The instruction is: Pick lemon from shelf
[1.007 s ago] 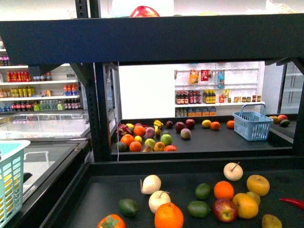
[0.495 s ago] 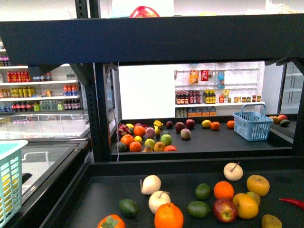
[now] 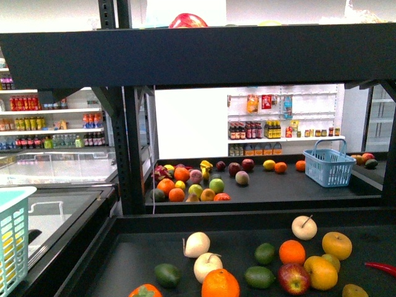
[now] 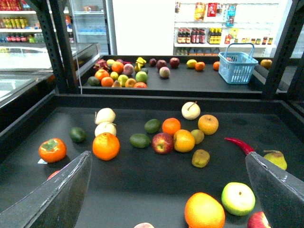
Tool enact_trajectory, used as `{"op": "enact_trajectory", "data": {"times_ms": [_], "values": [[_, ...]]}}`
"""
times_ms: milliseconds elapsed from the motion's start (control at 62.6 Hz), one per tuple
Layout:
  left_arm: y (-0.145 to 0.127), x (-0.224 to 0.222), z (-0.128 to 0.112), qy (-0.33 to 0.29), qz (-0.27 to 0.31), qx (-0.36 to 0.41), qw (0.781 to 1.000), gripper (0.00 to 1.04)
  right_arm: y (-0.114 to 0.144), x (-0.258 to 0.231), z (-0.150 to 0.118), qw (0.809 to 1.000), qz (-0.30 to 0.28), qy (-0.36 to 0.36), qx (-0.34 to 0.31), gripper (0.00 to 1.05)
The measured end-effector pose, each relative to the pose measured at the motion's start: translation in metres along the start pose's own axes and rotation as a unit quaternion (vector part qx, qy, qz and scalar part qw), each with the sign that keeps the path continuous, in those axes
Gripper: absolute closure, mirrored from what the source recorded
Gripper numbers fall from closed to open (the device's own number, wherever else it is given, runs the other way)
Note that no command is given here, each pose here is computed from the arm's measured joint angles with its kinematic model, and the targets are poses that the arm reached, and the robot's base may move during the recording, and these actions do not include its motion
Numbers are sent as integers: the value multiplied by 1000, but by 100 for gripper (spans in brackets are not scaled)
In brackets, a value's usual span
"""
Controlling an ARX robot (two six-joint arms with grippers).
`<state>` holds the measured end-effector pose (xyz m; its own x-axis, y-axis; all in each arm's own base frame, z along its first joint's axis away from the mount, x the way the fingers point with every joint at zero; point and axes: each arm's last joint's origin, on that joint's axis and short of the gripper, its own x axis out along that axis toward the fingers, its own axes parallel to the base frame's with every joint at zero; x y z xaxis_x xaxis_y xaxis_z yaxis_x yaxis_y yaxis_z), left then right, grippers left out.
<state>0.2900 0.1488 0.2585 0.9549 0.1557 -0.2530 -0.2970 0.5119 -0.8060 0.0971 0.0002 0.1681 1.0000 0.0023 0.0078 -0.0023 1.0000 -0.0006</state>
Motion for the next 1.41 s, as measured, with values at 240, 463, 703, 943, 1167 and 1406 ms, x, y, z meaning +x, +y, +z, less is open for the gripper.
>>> {"op": "enact_trajectory", "data": {"times_ms": [240,463,703,943,1167,1406], "values": [[-40,-83,-42,-30,-94,288,952,23,0,0,0,1000,0,0,0,7],[-16,-162,-136,-63,-135,460,875,71,0,0,0,1000,0,0,0,7],[12,-167,-152,-70,-128,470,870,102,0,0,0,1000,0,0,0,7],[28,-171,-161,-75,-131,471,869,102,0,0,0,1000,0,0,0,7],[39,-173,-167,-74,-130,471,869,102,0,0,0,1000,0,0,0,7],[45,-177,-170,-78,-132,471,869,102,0,0,0,1000,0,0,0,7]]}}
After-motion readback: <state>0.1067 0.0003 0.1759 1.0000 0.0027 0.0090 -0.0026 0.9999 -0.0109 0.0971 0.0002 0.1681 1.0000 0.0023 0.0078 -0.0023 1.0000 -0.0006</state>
